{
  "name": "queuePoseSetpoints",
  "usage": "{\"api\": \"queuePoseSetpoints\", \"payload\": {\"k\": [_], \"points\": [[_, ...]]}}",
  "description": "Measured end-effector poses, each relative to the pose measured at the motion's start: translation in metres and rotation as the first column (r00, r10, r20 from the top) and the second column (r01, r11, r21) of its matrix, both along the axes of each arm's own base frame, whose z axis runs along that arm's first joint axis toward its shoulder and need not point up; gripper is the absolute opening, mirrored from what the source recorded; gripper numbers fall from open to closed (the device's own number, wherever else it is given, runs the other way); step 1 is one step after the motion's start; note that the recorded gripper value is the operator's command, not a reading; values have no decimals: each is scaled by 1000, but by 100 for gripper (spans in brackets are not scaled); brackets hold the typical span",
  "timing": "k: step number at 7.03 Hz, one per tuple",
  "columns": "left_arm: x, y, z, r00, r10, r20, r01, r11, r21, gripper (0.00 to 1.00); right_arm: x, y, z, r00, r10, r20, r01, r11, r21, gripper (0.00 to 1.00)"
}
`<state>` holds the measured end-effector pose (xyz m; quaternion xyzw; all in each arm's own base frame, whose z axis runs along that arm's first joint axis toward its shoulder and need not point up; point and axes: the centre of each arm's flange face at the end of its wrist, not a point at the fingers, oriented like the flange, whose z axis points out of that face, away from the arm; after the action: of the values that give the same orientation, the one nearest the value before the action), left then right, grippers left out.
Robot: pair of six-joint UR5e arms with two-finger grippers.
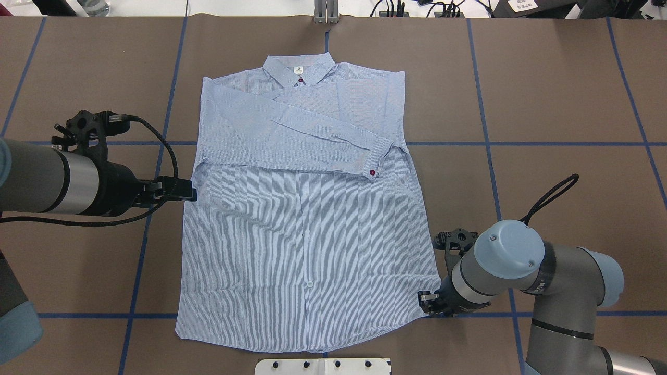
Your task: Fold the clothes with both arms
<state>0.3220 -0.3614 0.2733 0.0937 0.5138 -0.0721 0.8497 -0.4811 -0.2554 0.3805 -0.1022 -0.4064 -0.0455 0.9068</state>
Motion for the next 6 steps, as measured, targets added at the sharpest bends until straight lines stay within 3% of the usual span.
{"api": "queuePoseSetpoints", "payload": {"k": [1, 2, 6], "points": [[0, 0, 0, 1000, 0, 0, 0, 1000, 0, 100, 0, 0, 0, 1000, 0, -1, 0, 1000, -1, 6], [1, 0, 0, 1000, 0, 0, 0, 1000, 0, 100, 0, 0, 0, 1000, -1, 0, 1, 1000, 0, 0], [1, -1, 4, 1000, 0, 8, 0, 1000, -6, 99, 5, -1, -10, 1000, -1, 23, 1, 1000, -1, 0]]}}
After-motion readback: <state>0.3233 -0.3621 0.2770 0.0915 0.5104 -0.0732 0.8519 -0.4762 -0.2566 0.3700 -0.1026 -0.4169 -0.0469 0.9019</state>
